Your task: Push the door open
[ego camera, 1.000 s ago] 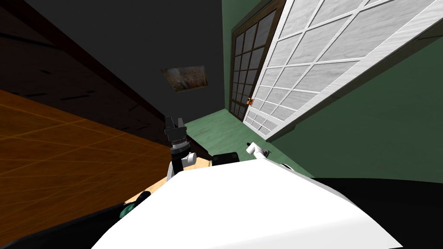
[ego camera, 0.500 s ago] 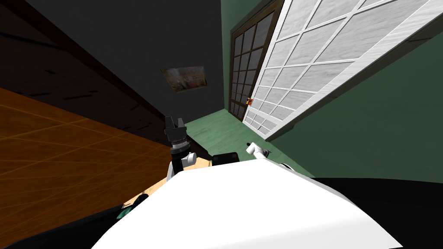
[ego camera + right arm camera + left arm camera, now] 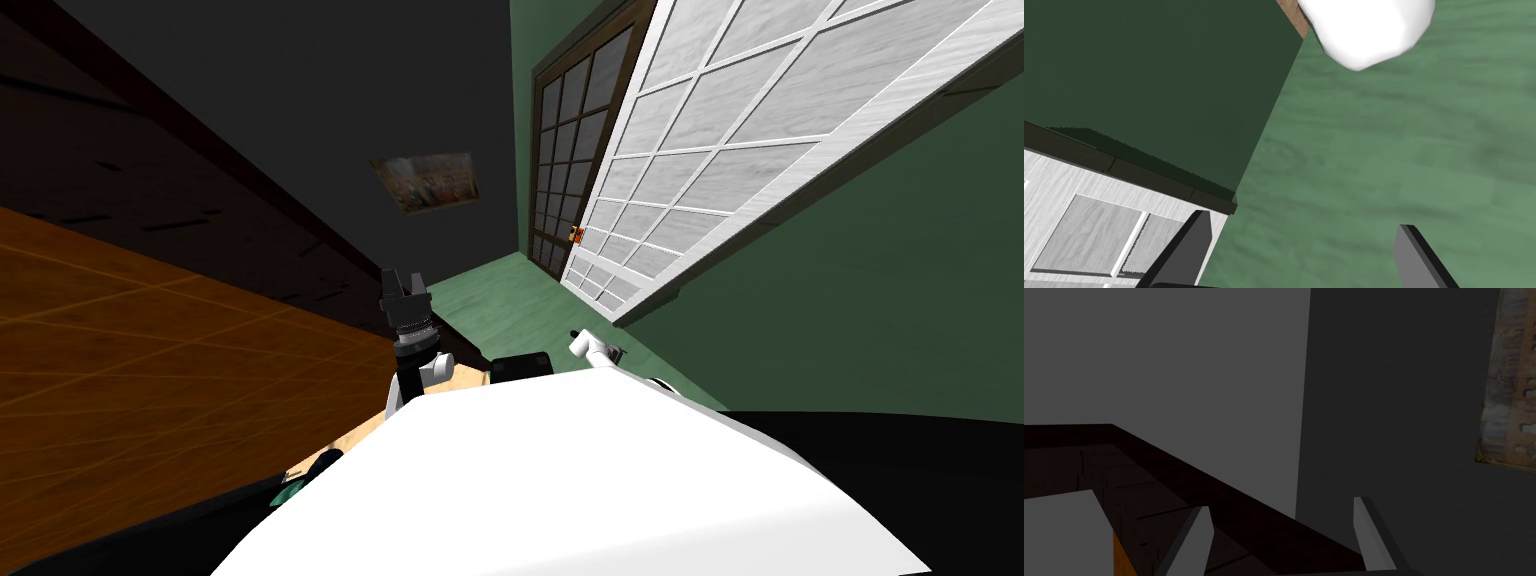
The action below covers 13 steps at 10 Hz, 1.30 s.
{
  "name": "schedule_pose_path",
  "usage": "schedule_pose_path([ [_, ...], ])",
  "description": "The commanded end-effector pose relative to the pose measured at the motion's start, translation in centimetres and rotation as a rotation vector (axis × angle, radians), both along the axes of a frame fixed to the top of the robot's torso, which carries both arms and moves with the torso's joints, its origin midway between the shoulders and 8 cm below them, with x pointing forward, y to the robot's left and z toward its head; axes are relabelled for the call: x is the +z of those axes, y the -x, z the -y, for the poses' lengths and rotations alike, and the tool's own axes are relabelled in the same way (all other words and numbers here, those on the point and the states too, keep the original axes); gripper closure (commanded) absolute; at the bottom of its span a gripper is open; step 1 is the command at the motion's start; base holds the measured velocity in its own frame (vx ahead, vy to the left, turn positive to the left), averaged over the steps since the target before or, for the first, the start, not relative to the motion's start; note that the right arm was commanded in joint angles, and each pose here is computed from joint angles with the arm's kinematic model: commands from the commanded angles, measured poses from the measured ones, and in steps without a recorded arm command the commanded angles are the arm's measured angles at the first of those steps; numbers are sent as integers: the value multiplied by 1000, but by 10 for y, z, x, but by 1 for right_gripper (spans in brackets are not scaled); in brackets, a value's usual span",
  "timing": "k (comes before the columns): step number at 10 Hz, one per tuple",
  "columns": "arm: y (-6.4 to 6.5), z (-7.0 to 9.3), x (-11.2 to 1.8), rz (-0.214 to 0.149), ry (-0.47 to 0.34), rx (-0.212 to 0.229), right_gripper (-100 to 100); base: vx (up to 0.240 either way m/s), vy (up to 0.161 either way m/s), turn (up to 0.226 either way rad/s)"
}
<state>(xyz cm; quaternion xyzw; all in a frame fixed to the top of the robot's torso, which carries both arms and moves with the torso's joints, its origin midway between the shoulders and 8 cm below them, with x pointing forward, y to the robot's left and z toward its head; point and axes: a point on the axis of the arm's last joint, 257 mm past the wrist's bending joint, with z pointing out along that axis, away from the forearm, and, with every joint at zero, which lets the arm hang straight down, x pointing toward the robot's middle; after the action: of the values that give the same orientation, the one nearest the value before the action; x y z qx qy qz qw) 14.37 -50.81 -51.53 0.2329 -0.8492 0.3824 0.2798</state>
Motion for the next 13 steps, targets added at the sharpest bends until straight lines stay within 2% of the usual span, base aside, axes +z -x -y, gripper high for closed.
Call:
schedule_pose_path([
  [1, -1, 1, 0, -13, 4, 13, -100, -6, 5, -15],
  [12, -1, 1, 0, -16, 5, 16, -100, -8, 3, -6],
  [13, -2, 2, 1, -30, 9, 29, -100, -26, 24, -78],
])
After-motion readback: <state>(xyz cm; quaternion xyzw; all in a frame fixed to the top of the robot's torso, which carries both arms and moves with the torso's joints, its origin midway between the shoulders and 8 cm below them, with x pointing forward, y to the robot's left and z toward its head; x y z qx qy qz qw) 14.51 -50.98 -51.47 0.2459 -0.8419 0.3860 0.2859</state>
